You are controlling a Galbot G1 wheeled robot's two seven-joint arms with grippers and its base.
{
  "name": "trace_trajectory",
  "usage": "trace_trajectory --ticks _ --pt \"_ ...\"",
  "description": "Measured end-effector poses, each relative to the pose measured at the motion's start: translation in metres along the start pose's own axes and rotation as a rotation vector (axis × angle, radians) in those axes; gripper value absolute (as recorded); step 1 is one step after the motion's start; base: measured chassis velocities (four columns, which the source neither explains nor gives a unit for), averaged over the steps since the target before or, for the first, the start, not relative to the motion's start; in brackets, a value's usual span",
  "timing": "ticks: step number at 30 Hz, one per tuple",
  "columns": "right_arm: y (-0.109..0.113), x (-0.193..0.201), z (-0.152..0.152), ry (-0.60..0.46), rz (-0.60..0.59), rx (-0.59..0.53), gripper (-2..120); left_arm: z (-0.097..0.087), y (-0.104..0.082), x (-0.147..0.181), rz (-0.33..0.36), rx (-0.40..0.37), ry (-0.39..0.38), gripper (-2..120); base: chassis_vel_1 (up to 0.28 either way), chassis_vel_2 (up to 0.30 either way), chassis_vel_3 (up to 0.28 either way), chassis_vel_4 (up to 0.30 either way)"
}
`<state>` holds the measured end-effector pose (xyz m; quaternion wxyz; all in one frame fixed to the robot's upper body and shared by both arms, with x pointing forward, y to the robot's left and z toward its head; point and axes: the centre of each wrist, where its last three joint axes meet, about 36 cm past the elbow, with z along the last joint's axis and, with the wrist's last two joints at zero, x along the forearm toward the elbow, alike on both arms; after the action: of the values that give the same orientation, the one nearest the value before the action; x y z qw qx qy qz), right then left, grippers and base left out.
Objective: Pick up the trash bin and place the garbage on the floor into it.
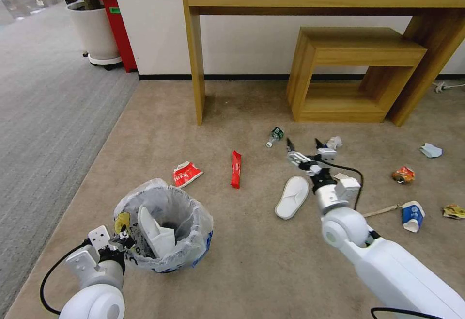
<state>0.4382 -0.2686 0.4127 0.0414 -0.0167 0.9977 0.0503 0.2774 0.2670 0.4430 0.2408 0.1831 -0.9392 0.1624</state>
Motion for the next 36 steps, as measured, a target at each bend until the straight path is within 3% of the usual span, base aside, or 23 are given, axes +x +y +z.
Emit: trace_trajectory --ticks 16,36 --pt "-0.023 0.009 0.014 -0.018 0.063 0.063 100 -0.007 0.008 0.007 0.005 -0.008 0.021 3 0.000 0.000 0.000 0.000" --pt "-0.026 0.015 0.020 -0.006 0.053 0.089 100 -0.007 0.015 0.005 -0.009 -0.029 0.027 3 0.000 0.000 0.000 0.000"
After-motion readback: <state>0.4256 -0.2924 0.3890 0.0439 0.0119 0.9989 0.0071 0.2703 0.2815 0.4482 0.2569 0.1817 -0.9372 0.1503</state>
